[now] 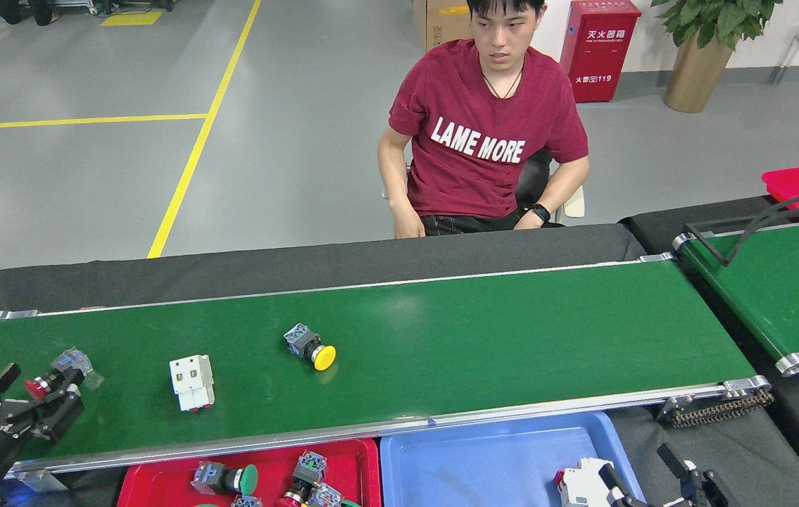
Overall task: Pick switch part from conveyor to tray
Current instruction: 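Grasp the white relay block on the belt with the left gripper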
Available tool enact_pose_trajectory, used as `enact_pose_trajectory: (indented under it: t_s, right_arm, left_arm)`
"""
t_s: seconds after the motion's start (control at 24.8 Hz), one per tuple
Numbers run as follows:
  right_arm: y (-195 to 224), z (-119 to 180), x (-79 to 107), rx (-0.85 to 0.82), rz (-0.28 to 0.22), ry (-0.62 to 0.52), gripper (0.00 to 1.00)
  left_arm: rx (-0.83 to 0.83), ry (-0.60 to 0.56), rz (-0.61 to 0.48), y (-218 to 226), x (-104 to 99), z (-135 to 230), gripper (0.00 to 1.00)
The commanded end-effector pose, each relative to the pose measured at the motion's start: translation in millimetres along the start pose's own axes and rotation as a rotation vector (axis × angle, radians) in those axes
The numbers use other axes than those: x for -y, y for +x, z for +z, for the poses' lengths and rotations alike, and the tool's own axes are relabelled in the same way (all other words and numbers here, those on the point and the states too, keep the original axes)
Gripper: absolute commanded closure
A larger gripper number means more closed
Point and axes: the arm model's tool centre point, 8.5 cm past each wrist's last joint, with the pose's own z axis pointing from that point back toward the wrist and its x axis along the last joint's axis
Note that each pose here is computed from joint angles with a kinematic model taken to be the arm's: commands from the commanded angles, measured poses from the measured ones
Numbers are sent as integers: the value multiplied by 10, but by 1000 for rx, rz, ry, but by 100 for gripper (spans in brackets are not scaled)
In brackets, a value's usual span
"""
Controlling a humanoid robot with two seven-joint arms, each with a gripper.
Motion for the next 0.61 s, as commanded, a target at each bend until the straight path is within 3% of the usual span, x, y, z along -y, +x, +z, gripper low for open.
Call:
enact_pose_trajectory:
  t_s: [0.0,0.08,0.2,0.32,0.57]
  right_arm:
    - [-39,-131,112,-40,13,-33,2]
    - [-51,-191,152,-51,20,-44,2]
    - [-48,-247,160,-54,18,-25,2]
    - [-25,-271,153,-50,18,-19,2]
    - [108,-304,38,-57,30,12,3]
  left_arm:
    - [0,51,-25,-58,-135,-33,22]
    - [33,48,-39,10,-112,-48,39]
    - [144,17,-57,172,-58,-65,85]
    - [207,41,-33,243,-70,-46,93]
    - [281,113,-69,437,-165,71,95]
